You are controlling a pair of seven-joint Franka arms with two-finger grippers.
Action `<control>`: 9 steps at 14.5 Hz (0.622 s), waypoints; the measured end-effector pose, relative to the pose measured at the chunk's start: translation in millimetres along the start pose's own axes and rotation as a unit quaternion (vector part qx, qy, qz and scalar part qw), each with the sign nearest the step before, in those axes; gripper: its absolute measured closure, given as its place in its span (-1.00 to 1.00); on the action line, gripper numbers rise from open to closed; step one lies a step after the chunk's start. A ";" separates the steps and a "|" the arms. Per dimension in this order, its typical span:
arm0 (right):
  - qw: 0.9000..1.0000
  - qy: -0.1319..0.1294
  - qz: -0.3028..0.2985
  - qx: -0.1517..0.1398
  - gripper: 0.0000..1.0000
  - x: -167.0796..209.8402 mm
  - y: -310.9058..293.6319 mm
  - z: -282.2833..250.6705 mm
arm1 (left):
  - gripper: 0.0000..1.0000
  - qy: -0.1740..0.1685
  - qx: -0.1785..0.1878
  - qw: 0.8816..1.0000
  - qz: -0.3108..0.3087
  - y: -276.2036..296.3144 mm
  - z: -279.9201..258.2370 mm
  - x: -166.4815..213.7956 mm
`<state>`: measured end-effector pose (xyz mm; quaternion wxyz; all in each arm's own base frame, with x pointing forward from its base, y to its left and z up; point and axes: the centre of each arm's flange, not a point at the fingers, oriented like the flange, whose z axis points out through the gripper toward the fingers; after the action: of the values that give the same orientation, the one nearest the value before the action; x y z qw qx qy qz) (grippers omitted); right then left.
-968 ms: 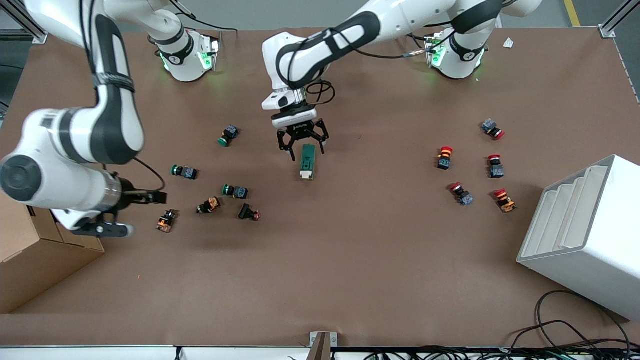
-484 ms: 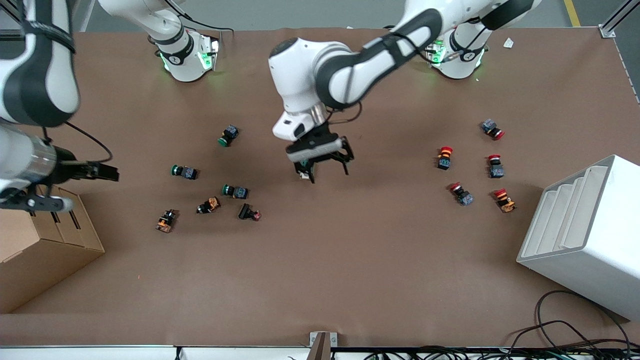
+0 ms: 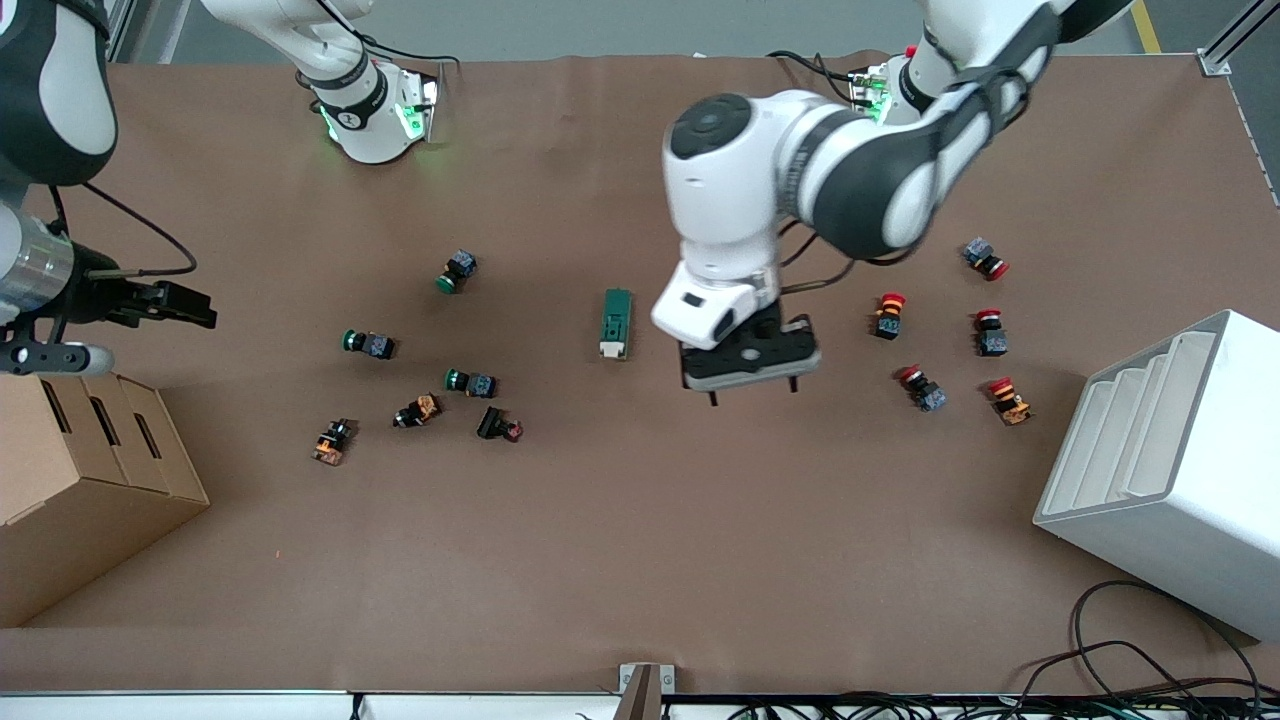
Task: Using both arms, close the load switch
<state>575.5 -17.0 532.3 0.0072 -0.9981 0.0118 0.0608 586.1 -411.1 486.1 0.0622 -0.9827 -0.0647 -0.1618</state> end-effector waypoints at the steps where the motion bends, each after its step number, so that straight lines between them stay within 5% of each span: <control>1: 1.000 0.001 0.000 0.000 -1.00 -3.4 0.8 -0.5 | -1.00 -0.011 -0.015 1.000 -0.015 -10.9 -2.2 10.3; 6: 1.000 0.008 0.006 0.002 -1.00 -10.1 8.0 -7.0 | -1.00 -0.055 -0.079 0.995 -0.005 -98.8 -33.8 65.8; 9: 1.000 0.010 0.005 0.002 -1.00 -10.8 7.1 -8.2 | -1.00 -0.076 -0.086 0.993 0.023 -159.7 -64.9 80.6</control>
<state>565.6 -23.9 541.7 0.0083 -0.9985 0.0172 0.0511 618.3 -254.6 589.5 -0.0241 -0.9951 -0.0319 -0.0904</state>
